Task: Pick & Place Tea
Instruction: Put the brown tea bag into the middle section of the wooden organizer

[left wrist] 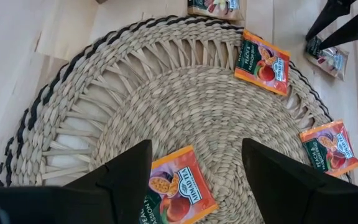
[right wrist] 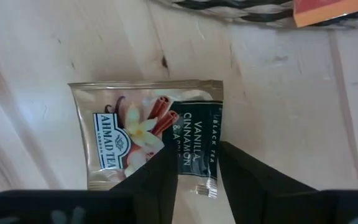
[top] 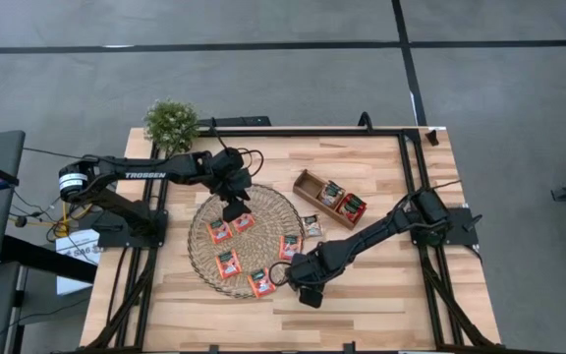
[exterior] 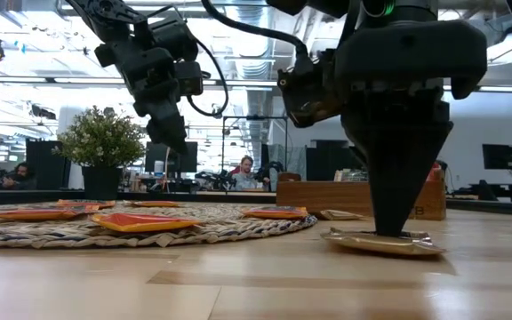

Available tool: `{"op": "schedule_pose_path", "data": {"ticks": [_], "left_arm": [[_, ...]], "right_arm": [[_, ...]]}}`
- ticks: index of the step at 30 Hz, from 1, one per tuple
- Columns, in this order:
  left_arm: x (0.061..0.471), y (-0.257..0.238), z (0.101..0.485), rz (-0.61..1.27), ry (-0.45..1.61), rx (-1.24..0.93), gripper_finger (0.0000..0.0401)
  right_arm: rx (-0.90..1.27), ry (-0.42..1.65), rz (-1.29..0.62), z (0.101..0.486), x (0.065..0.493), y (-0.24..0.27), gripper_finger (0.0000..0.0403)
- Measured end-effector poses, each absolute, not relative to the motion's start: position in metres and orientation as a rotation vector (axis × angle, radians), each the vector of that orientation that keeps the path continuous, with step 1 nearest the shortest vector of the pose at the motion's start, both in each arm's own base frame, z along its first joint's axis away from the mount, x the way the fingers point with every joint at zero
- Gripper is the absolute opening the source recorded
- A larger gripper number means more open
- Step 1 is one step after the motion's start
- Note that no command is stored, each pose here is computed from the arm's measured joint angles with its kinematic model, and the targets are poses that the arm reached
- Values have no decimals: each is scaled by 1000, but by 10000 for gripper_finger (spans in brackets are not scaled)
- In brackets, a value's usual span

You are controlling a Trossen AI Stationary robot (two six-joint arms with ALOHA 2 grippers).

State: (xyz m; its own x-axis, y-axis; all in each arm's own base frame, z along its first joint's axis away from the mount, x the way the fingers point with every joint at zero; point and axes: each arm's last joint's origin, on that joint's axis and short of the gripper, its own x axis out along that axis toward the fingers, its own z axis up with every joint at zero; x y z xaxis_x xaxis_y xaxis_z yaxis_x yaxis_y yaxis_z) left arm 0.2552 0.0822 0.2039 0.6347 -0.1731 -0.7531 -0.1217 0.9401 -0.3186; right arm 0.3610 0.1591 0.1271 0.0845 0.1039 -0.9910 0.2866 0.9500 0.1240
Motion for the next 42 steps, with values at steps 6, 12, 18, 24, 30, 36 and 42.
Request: {"op": "schedule_pose_path", "data": {"ticks": [6,12,18,24,30,36,42], "left_arm": [[256,78,204,-43,890,-354,241],[258,73,204,-61,894,-345,241],[259,70,204,-74,896,-338,241],[259,68,204,-78,897,-336,241],[259,68,204,-78,898,-335,241],[259,68,204,-78,898,-335,241],[260,69,204,-78,891,-332,241]], "right_arm": [[325,1488,-143,129,360,159,49],[328,1495,-145,129,360,159,4],[266,1524,-211,140,362,159,2],[234,1542,-223,164,365,163,1],[160,1560,-249,206,365,173,1],[45,1536,-379,258,355,175,0],[41,1379,-485,291,352,165,0]]}}
